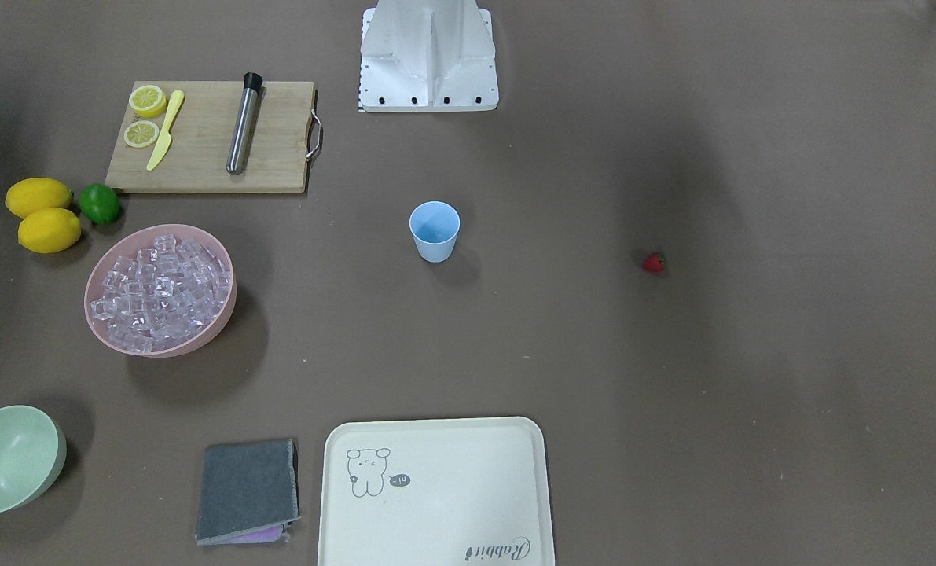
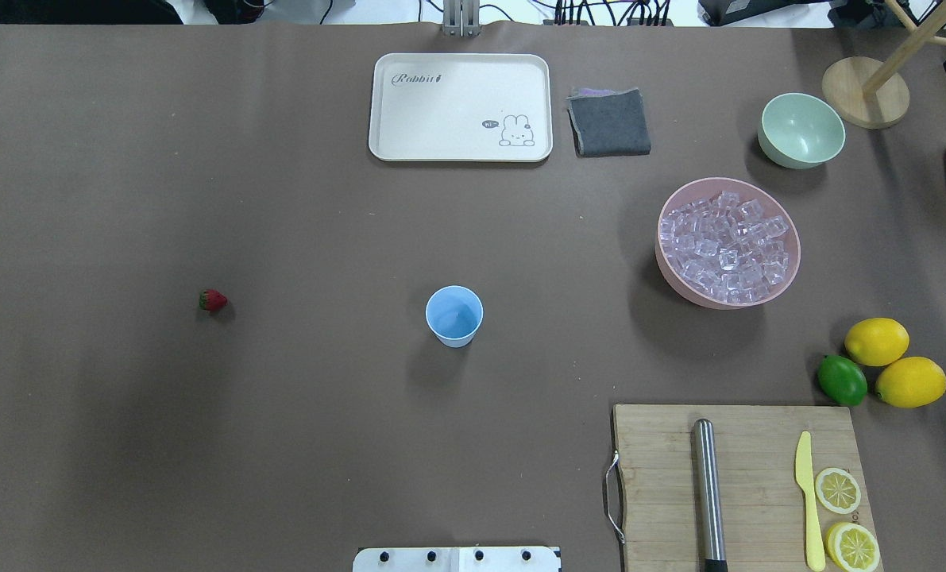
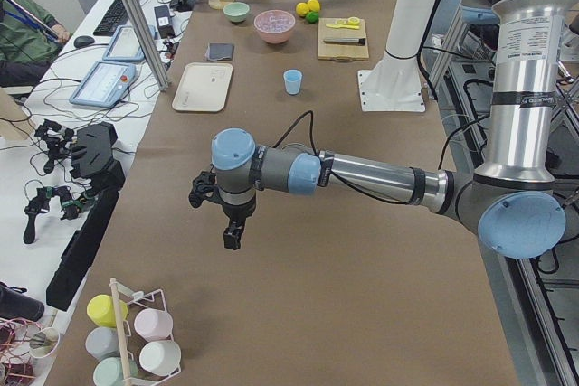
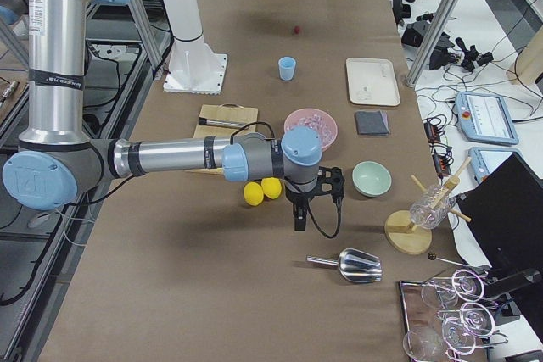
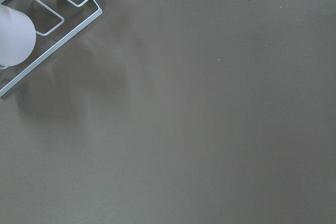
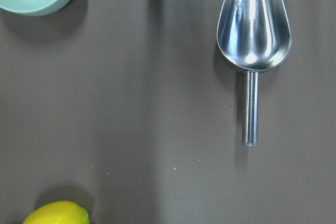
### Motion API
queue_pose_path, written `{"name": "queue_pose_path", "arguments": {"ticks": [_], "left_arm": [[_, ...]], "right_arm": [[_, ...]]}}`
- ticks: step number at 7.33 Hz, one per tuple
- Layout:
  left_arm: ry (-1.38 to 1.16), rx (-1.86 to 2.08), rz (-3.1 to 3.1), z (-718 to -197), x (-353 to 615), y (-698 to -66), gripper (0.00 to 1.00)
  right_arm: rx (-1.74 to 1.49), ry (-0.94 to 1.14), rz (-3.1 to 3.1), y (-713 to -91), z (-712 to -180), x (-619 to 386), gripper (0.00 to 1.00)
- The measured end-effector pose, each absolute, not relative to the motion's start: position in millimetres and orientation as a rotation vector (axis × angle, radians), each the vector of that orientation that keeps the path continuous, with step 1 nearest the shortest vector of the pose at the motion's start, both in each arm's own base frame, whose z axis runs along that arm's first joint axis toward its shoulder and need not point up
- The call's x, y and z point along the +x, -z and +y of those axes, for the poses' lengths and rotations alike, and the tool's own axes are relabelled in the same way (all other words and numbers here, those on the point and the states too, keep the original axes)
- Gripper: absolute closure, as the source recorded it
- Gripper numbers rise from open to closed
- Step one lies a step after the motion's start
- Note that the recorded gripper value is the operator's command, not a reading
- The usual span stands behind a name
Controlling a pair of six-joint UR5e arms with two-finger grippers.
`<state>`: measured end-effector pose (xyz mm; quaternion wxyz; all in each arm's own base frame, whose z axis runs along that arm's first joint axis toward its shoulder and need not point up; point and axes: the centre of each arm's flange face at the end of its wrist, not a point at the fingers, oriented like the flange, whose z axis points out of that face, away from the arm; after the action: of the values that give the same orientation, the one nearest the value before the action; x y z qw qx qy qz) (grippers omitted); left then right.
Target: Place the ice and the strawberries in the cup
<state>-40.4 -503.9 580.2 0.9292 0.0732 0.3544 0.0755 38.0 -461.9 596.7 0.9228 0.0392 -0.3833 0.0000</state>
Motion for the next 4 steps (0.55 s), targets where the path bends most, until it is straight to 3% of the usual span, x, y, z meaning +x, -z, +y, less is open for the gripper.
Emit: {"name": "queue_pose_path", "arguments": {"ticks": [4], "left_arm": [[-0.156,0.153,0.726,-505,-40,-578,0.02]], "right_arm": [[0.083,0.014,-0.8,-571,-485,9,0.01]]}}
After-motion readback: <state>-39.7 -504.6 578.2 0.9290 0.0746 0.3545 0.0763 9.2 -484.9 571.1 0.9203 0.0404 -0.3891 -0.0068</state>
